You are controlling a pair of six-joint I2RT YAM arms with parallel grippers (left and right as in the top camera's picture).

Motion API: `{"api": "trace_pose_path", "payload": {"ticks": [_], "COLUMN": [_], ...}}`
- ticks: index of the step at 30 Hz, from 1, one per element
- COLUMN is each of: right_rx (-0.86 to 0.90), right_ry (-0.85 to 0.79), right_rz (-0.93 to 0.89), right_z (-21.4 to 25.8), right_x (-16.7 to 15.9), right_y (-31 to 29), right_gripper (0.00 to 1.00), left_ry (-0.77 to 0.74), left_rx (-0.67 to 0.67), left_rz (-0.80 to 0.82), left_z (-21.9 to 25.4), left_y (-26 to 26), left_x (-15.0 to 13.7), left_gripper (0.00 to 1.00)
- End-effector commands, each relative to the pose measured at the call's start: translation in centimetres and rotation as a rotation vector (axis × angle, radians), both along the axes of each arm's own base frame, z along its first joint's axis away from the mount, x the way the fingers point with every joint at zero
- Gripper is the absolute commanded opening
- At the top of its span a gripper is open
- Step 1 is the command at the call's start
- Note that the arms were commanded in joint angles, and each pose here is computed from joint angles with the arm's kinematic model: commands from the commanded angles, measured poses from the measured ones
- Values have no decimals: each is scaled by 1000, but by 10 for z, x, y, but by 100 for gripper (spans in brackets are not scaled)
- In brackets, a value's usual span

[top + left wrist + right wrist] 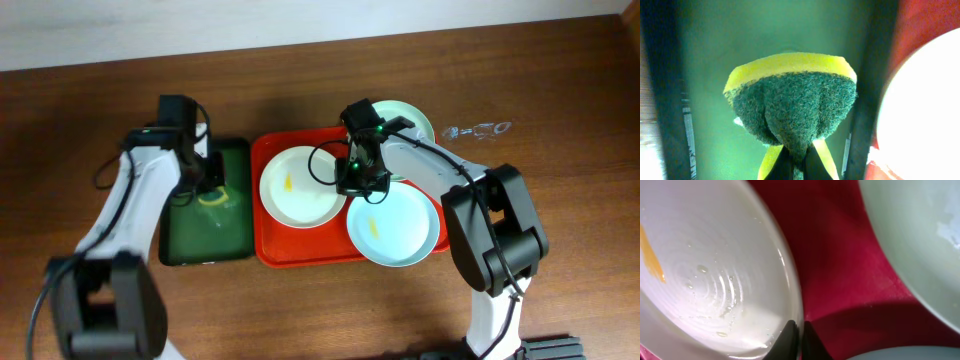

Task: Clean dirty plates on tray and stack at the side
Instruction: 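Grasp the yellow-green sponge with the left gripper and lift it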

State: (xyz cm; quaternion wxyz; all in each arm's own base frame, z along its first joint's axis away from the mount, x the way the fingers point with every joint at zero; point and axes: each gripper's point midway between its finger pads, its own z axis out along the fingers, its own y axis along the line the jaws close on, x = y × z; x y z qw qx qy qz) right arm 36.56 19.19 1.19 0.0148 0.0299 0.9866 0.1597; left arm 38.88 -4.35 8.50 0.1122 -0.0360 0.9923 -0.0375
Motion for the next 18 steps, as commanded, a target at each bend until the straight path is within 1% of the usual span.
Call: {"api": "trace_pose_path", "payload": {"ticks": [1, 6, 9, 13, 14, 15, 17, 18], "right_rx": [59, 56, 53, 87, 87, 87, 91, 92], "right_ry": [32, 89, 111, 132, 131, 122, 112, 108], "right_rz": [19, 13, 13, 7, 7, 6, 7, 7], "right_z": [4, 4, 4, 6, 6, 6, 7, 7], "right_x": [-11, -23, -28, -31, -31, -29, -27, -26], "right_y": [11, 9, 8, 13, 13, 13, 14, 14], "right_gripper": [4, 4, 4, 4, 9, 26, 33, 34], "left_ry": [-154, -148, -137, -129, -122, -103, -100, -95], "left_rx": [7, 21, 50, 53, 53, 55, 55, 55], "left_rz": [-19, -93, -98, -98, -99, -101, -107, -115], "left_z": [59, 65, 69, 83, 83, 80, 79, 77], "left_y": [1, -13, -12, -12, -12, -12, -14, -17], "left_x": [-1, -8, -11, -14, -15, -19, -19, -19], "left_gripper": [0, 0, 0, 0, 0, 0, 0, 0]}}
